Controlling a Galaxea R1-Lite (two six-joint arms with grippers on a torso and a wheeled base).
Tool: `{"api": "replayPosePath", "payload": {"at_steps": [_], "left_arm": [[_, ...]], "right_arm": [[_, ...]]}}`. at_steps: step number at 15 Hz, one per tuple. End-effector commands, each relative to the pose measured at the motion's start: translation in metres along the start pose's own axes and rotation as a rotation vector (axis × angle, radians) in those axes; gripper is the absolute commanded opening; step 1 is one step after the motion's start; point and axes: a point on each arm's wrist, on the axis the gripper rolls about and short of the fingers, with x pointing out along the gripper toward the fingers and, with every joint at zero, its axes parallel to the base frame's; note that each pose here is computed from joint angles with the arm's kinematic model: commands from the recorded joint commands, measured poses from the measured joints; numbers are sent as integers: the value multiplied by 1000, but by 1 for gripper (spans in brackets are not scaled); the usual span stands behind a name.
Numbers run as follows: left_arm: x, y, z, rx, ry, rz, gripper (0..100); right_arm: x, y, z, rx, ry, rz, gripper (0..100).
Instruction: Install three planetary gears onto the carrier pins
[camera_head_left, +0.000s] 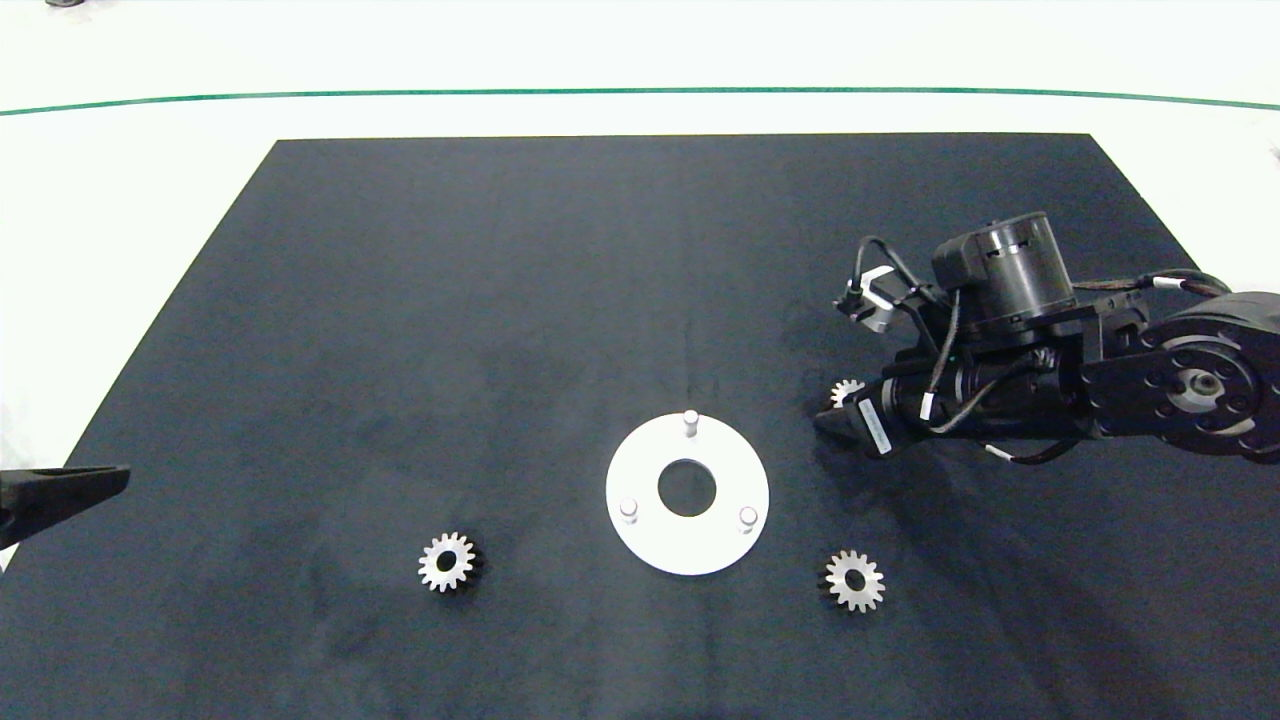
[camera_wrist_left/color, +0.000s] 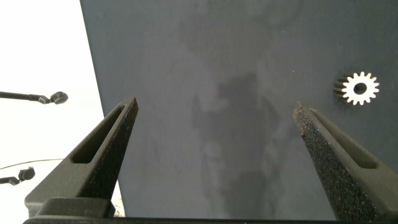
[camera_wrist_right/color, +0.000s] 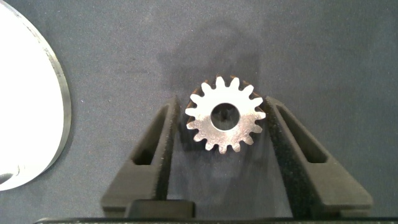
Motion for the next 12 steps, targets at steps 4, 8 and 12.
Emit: {"api": "replayPosePath", "payload": {"at_steps": [4, 8, 12], "left_arm": [[0, -1, -1, 3, 7, -3, 100], [1, -1, -2, 8, 9, -4, 100], [-2, -1, -3, 21, 4, -3, 100]], "right_arm": [[-3, 2, -1, -3, -1, 7, 42], [-11, 6, -2, -15, -9, 15, 34], [-49, 30, 14, -74, -115, 41, 31]]}}
